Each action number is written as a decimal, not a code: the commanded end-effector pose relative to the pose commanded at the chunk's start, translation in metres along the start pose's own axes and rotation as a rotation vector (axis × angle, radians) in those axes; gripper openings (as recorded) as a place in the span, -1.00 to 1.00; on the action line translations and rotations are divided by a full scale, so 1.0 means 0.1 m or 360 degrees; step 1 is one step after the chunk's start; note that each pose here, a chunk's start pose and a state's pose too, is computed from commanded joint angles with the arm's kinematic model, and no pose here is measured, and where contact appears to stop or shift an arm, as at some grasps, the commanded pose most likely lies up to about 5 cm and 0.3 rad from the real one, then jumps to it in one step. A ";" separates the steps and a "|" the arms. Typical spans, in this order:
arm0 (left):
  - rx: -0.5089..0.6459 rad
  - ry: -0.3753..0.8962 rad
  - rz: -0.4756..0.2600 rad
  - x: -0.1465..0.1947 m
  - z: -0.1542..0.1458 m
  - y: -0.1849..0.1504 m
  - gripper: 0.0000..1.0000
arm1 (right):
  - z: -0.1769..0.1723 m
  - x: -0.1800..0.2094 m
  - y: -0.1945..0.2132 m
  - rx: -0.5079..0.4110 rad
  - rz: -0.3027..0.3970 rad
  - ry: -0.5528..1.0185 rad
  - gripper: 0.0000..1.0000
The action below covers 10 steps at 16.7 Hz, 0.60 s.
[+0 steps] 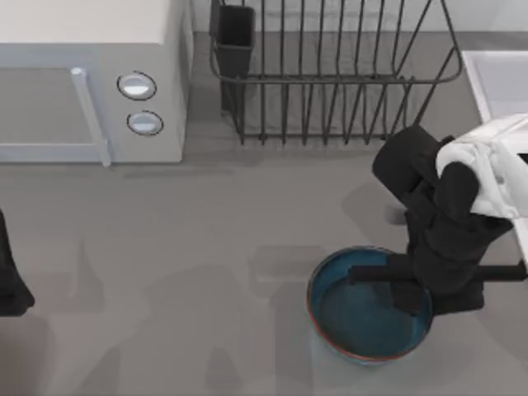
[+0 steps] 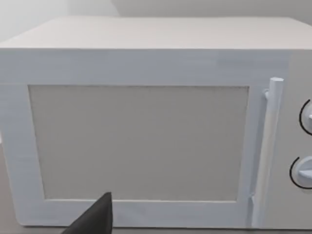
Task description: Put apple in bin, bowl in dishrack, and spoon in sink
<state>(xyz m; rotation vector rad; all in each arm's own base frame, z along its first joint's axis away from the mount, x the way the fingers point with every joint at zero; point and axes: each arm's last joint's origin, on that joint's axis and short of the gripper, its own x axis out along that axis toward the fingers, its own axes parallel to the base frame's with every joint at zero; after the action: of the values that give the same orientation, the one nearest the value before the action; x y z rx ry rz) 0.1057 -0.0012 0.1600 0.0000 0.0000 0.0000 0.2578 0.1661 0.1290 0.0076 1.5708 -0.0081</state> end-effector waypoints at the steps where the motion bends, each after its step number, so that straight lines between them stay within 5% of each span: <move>1: 0.0000 0.0000 0.0000 0.00 0.00 0.00 1.00 | 0.00 0.00 0.00 0.0000 0.0000 0.0000 -1.00; 10: 0.0000 0.0000 0.0000 0.00 0.00 0.00 1.00 | 0.03 -0.65 0.02 0.0006 -0.0017 0.0024 -1.00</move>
<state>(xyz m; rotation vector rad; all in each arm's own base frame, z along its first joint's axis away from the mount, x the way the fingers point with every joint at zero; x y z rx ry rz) 0.1057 -0.0012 0.1600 0.0000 0.0000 0.0000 0.2613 0.1684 0.1941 0.0020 1.5860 -0.0197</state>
